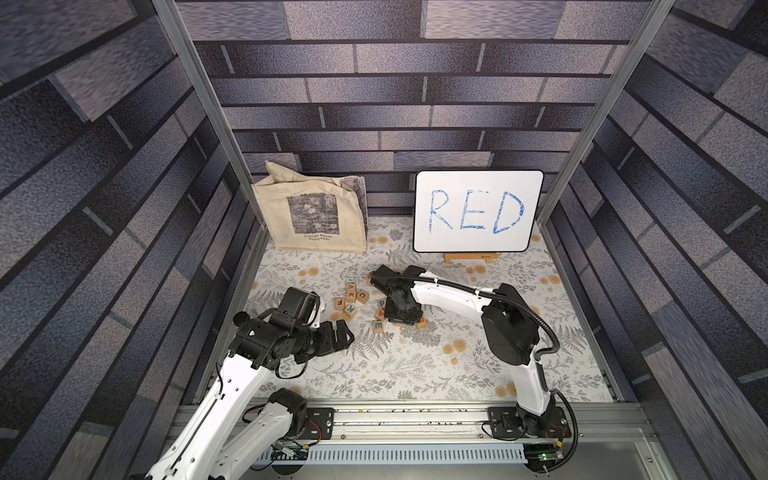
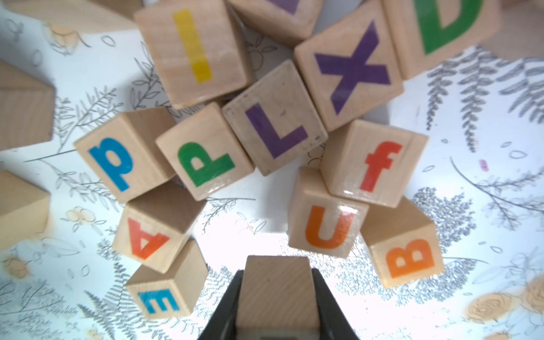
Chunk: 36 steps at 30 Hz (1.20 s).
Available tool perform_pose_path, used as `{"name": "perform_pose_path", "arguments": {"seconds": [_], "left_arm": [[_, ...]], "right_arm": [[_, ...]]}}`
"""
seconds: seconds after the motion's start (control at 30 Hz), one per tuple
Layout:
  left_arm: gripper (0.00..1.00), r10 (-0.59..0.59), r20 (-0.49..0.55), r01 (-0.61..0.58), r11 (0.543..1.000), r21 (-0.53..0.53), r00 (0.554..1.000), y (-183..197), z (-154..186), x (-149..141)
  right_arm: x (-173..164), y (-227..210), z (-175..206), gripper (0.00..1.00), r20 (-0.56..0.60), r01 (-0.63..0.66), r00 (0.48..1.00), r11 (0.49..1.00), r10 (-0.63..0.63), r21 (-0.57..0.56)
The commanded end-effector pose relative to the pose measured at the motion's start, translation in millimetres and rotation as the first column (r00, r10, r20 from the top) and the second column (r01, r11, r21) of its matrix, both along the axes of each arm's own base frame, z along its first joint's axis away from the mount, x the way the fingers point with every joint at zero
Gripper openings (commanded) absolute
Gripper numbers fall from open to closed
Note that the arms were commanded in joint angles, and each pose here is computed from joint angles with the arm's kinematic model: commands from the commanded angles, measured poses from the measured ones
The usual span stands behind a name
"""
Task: Assemble the uppercase word "red" with letter blocks
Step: Pick up the letter block from the center of the board.
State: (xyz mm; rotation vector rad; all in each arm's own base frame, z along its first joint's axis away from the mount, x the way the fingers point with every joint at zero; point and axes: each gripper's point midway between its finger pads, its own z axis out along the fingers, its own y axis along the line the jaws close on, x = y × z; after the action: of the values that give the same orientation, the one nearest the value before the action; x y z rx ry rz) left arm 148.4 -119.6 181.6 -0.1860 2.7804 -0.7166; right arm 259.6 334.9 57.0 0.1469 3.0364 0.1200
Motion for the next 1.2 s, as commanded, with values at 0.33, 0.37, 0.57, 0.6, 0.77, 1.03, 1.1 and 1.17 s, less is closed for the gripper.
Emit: {"name": "perform_pose_path", "arguments": {"seconds": [0.33, 0.37, 0.57, 0.6, 0.77, 1.03, 1.1, 1.17], "left_arm": [[1.00, -0.053, 0.063, 0.053, 0.999, -0.003, 0.997, -13.5, 5.6, 14.6], [1.00, -0.045, 0.070, 0.045, 0.999, 0.002, 0.997, -13.4, 6.3, 16.7], [1.00, -0.019, 0.101, 0.021, 1.000, -0.015, 0.995, -20.5, 8.9, 26.4], [1.00, -0.013, 0.112, 0.015, 1.000, -0.018, 0.994, -21.7, 10.2, 29.1], [1.00, 0.006, 0.153, -0.002, 0.999, -0.033, 0.988, -29.8, 21.0, 47.3], [1.00, -0.030, 0.172, 0.036, 0.999, -0.030, 0.985, -51.5, 39.2, 71.6], [1.00, -0.055, 0.166, 0.062, 0.997, -0.036, 0.985, -59.7, 43.6, 72.4], [1.00, -0.089, 0.162, 0.095, 0.995, -0.029, 0.983, -68.2, 45.6, 71.1]], "right_arm": [[-14.2, -15.3, 36.4, 0.16, 0.046, -0.099, 0.994, 0.995, 0.098, 0.016], [-15.2, -16.0, 38.6, 0.16, 0.047, -0.112, 0.993, 0.994, 0.112, 0.014], [-26.2, -22.0, 51.3, 0.15, 0.021, -0.217, 0.976, 0.976, 0.217, 0.012], [-27.7, -23.3, 53.1, 0.16, 0.017, -0.231, 0.973, 0.973, 0.230, 0.011], [-34.2, -26.1, 68.4, 0.15, 0.023, -0.303, 0.953, 0.952, 0.303, 0.035], [-35.5, -32.9, 83.0, 0.15, 0.035, -0.364, 0.931, 0.931, 0.363, 0.037], [-35.2, -33.8, 89.1, 0.15, 0.049, -0.358, 0.933, 0.932, 0.356, 0.046], [-33.8, -34.1, 94.6, 0.15, 0.064, -0.357, 0.933, 0.933, 0.353, 0.053]]}}
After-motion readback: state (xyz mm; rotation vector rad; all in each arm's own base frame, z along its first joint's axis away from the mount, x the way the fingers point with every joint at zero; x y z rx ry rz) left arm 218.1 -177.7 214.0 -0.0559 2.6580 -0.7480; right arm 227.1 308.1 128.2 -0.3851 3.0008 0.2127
